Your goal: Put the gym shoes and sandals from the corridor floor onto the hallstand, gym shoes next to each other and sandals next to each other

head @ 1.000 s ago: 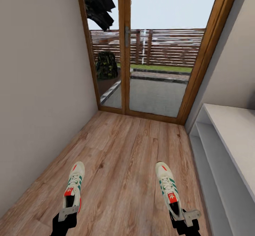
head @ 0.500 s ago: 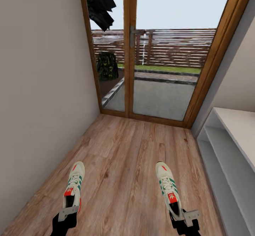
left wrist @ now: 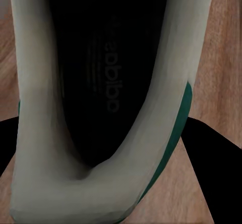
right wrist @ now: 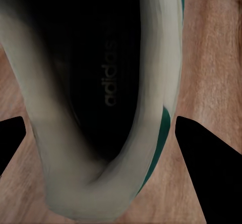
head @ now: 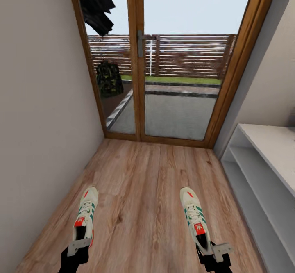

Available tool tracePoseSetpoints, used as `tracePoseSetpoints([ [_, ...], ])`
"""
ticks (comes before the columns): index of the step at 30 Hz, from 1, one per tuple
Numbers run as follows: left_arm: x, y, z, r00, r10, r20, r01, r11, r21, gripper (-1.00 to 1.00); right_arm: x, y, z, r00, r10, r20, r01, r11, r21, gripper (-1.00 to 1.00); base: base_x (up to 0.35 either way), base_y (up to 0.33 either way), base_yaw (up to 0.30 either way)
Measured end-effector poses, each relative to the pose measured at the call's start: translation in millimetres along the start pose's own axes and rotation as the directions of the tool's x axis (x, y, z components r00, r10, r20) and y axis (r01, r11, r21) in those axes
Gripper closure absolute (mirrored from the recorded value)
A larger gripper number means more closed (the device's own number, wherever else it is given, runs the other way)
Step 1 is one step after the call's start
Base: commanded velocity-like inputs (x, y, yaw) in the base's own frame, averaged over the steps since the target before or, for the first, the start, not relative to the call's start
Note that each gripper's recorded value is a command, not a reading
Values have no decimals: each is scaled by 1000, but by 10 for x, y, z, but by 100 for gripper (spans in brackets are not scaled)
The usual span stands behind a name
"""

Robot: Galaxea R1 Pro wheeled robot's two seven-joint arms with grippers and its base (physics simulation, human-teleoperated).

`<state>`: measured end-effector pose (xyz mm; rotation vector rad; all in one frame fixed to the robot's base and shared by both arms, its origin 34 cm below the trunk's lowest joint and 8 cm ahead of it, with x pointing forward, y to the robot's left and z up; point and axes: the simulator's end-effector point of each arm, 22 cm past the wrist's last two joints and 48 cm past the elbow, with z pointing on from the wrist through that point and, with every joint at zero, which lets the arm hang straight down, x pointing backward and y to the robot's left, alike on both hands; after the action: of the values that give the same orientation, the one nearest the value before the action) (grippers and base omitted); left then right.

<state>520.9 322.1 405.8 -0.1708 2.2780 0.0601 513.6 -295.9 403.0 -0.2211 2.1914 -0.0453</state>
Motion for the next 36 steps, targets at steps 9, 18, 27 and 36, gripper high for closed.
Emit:
tracePoseSetpoints([
  [9,-15,-1,-2,1000,-1,3,1,1000,0,100,-15,-7,0,1000,-1,3,1,1000,1,100,281,227,-258],
  [18,-33,3,-3,1000,-1,6,1,1000,0,100,-32,-8,0,1000,-1,7,1,1000,1,100,283,224,-258],
  [27,-49,2,-5,1000,-2,10,2,1000,0,100,-48,-14,-1,1000,-1,10,1,1000,2,100,282,230,-258],
  [36,-64,0,-5,1000,-1,13,1,1000,0,100,-63,-15,1,1000,-2,13,1,1000,2,100,138,120,-258],
])
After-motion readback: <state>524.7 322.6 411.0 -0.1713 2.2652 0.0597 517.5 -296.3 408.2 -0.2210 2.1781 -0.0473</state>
